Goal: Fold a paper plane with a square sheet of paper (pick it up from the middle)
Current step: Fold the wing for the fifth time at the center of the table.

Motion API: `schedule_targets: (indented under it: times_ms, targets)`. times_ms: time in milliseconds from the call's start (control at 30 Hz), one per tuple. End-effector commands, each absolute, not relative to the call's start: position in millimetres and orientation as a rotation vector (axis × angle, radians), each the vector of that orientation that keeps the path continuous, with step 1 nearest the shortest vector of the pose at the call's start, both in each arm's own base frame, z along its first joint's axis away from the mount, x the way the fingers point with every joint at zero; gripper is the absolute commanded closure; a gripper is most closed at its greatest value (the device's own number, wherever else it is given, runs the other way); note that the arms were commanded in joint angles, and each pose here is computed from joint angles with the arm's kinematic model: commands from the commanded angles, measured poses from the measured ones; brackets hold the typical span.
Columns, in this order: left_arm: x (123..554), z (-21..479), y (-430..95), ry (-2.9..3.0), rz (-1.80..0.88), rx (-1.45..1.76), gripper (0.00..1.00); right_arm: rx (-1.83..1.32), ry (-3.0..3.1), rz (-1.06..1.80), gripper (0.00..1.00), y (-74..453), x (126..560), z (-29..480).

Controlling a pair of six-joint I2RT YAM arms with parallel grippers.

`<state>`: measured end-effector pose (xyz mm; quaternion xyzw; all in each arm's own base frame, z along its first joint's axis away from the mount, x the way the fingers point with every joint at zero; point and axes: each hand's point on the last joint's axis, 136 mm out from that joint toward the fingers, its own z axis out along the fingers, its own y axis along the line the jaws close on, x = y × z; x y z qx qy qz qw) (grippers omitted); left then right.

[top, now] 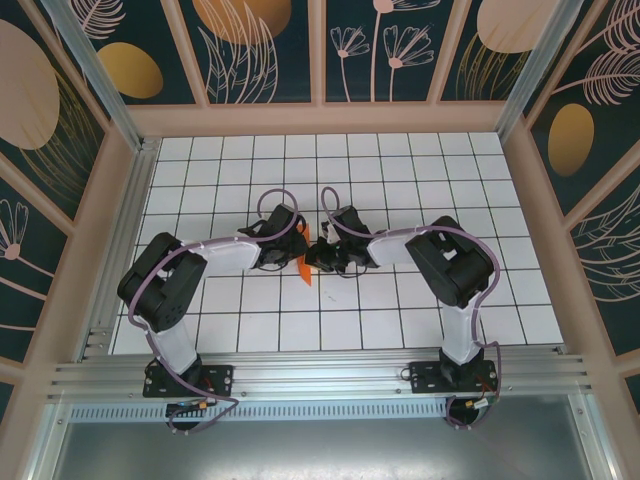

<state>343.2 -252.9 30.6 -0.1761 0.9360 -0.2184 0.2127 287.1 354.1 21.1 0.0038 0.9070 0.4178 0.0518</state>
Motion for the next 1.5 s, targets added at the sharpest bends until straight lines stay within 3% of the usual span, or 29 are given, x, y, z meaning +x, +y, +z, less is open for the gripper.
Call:
schedule_targets:
  times_ms: [0,267,500,833,1200,1467]
  targets:
    - [349.8,29.6,-253.0,2.578,-0.586,-0.541,0.78,-0.064,2.754,1.246,0.81,344.7,279.0,16.6]
    - [356.8,32.6,-255.3,2.563,-0.594,-0.612,0.83,-0.187,2.677,1.293,0.66,345.6,273.4,16.7]
    - [360.3,31.1,-258.6,2.564,-0.609,-0.661,0.88,-0.255,2.675,1.189,0.59,337.7,274.4,8.2]
    - [361.9,38.9,-264.4,2.543,-0.672,-0.69,0.92,-0.268,2.708,0.948,0.65,331.7,282.0,-3.3]
    - [363.1,48.1,-267.2,2.511,-0.753,-0.719,0.95,-0.19,2.719,0.912,0.6,326.7,284.2,-5.8]
    - [358.5,47.8,-269.4,2.506,-0.834,-0.707,0.89,-0.094,2.754,0.954,0.69,327.5,282.4,-5.7]
